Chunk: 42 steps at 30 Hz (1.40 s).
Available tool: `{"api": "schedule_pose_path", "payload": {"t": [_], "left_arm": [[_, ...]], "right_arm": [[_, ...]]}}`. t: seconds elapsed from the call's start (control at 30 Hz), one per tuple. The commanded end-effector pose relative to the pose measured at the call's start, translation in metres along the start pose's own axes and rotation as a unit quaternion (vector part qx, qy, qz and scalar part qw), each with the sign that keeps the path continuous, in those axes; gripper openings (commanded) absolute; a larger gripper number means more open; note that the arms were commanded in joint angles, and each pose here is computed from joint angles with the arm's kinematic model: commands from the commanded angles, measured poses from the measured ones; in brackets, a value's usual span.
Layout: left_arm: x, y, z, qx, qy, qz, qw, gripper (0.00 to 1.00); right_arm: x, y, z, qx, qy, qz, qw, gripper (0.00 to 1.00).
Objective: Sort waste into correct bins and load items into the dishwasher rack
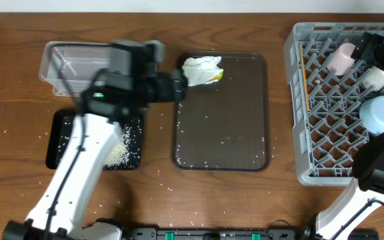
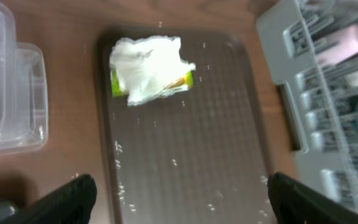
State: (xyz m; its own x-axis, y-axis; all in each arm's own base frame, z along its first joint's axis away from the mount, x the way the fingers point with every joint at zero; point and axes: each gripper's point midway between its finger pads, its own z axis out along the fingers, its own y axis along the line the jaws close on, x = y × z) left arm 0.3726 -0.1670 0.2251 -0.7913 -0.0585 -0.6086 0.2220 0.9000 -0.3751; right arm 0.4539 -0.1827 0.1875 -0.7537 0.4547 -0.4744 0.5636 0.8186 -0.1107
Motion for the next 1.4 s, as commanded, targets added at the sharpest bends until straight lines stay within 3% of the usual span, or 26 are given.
{"api": "schedule_pose_path", "payload": {"t": [0.0,0.13,0.27,0.37,0.57,0.97,1.37], "left_arm": [[-0.008,0.01,0.022,-0.083,-0.025,0.102,0.991,0.91],[-0.021,-0.007,0.062,-0.069,-0.055,0.146,0.985,0.91],[-0.032,0.009,0.106,-0.102,-0.081,0.145,0.981,0.91],[-0.025,0.021,0.134,-0.117,-0.075,0.142,0.98,0.84],[-0.001,0.038,0.176,-0.123,-0.052,0.097,0.986,0.83],[0.017,0.06,0.202,-0.147,-0.044,0.022,0.988,0.7],[0.027,0.074,0.201,-0.176,-0.05,-0.09,0.979,0.7]], "right_arm": [[0.0,0.001,0.001,-0.001,0.001,0.006,1.0,0.99],[0.0,0.001,0.001,-0.001,0.001,0.006,1.0,0.99],[0.0,0.001,0.001,-0.001,0.001,0.006,1.0,0.99],[0.0,0.001,0.001,-0.001,0.001,0.006,1.0,0.99],[-0.001,0.001,0.001,-0.001,0.001,0.006,1.0,0.99],[0.0,0.001,0.001,-0.001,0.001,0.006,1.0,0.99],[0.0,0.001,0.001,-0.001,0.001,0.006,1.0,0.99]]}}
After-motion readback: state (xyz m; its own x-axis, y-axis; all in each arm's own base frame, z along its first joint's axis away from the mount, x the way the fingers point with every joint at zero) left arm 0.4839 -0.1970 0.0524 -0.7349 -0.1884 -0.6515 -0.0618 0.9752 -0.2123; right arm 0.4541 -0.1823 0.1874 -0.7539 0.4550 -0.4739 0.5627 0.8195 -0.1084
